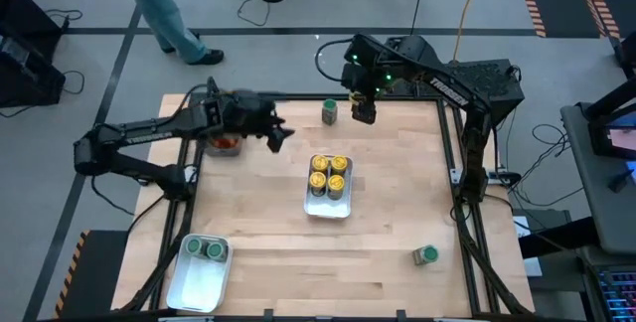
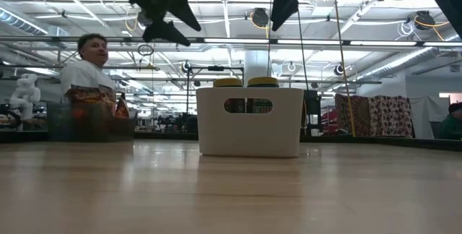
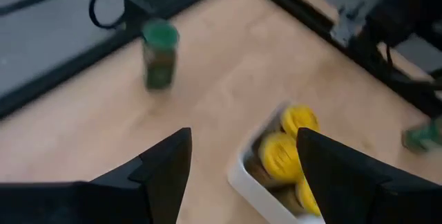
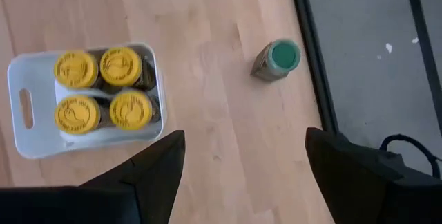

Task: Sort spices by type
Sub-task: Put the top green spice bottle into the bottom white bin

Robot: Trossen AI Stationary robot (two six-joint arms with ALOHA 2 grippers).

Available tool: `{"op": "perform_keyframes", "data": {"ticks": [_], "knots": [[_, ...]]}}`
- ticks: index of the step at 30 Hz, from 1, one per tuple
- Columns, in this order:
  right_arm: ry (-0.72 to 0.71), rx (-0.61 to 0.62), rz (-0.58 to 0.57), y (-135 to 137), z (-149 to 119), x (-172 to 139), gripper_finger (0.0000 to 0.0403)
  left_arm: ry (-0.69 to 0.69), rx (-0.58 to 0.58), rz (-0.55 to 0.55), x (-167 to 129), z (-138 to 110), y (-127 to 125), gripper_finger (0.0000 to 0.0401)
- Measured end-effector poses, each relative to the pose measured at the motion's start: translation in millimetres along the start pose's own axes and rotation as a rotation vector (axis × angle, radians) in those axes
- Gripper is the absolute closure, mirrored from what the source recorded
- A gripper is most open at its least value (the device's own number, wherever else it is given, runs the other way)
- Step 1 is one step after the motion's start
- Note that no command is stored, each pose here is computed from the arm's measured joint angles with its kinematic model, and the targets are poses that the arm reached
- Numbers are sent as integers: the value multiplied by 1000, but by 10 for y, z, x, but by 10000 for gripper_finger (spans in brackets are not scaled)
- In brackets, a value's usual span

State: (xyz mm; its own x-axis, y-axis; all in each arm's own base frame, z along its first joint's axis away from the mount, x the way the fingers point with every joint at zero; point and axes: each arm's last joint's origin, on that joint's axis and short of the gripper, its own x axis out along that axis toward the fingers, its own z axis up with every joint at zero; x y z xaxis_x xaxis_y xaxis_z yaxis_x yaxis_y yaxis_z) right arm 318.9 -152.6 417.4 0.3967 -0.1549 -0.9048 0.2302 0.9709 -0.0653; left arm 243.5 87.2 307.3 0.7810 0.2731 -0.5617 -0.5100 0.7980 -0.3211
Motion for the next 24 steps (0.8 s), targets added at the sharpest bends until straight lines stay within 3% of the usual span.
{"op": "perform_keyframes", "data": {"ticks": [6,13,18,24], "knots": [[-40,44,-30,-177,0,-8,122,-25,31,-9,212,156,356,138],[-39,161,-62,-425,-73,-26,122,30,18,-65,612,156,629,138],[-18,219,-69,-510,-125,-33,122,28,107,-59,807,327,705,138],[-18,208,-67,-503,-122,-33,122,59,205,-37,1100,485,817,138]]}}
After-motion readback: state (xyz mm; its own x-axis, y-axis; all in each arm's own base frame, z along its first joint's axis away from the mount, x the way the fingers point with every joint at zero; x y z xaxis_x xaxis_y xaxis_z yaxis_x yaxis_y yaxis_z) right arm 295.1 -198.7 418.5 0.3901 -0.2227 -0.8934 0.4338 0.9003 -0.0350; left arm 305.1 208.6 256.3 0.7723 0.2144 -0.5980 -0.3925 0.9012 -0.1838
